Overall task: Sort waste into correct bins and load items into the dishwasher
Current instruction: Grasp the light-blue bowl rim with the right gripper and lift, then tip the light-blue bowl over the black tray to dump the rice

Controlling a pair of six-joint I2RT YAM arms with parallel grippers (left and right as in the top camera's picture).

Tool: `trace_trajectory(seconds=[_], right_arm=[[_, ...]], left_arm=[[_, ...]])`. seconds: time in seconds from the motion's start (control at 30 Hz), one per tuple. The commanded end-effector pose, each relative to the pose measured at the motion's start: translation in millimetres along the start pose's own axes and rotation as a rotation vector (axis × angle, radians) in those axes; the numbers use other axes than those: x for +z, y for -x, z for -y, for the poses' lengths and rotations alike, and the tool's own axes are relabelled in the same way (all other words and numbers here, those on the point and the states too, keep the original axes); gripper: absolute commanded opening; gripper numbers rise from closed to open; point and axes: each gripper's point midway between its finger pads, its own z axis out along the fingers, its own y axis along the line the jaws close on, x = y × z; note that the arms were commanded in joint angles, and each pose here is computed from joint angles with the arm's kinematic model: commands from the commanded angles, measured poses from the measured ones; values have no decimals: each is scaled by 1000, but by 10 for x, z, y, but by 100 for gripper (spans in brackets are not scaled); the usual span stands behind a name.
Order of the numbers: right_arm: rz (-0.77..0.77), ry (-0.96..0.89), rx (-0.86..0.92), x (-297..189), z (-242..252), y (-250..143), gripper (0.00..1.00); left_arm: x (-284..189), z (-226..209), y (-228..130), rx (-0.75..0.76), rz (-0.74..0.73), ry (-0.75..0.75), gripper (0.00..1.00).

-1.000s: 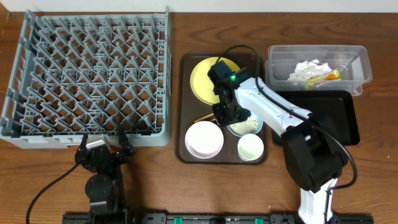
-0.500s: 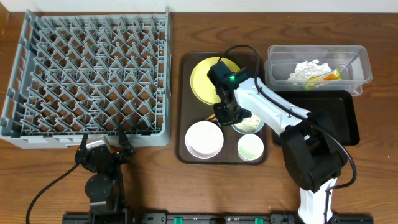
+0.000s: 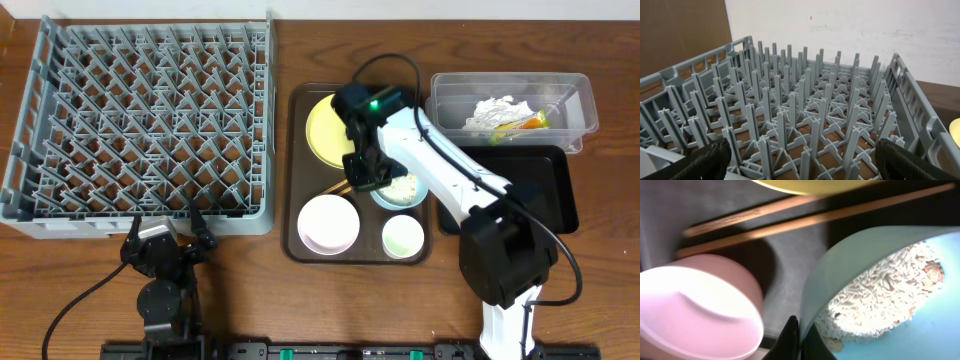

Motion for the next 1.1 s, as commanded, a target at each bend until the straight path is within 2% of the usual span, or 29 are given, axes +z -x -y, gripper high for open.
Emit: trace_trajectory(seconds=[0.0,0.13,0.27,0.57,0.73,1.07], right_arm=[[46,35,-48,-340,-48,111,1],[47,88,-70,-585,-43,87,1],[89,218,-107,-882,-7,49,1],[256,273,29,-1552,860,-96,1],[284,289,99,-1574,1273,-200,1],[291,584,111,-1173,1469,-316,1]], left_arm=[[15,-18,-193,16,-56,7,92],[15,-18,-193,16,-56,7,92],[15,-18,-193,16,-56,7,92],[15,-18,-193,16,-56,7,92],[15,-18,-193,16,-56,7,93],[15,-18,-193,16,-56,7,92]])
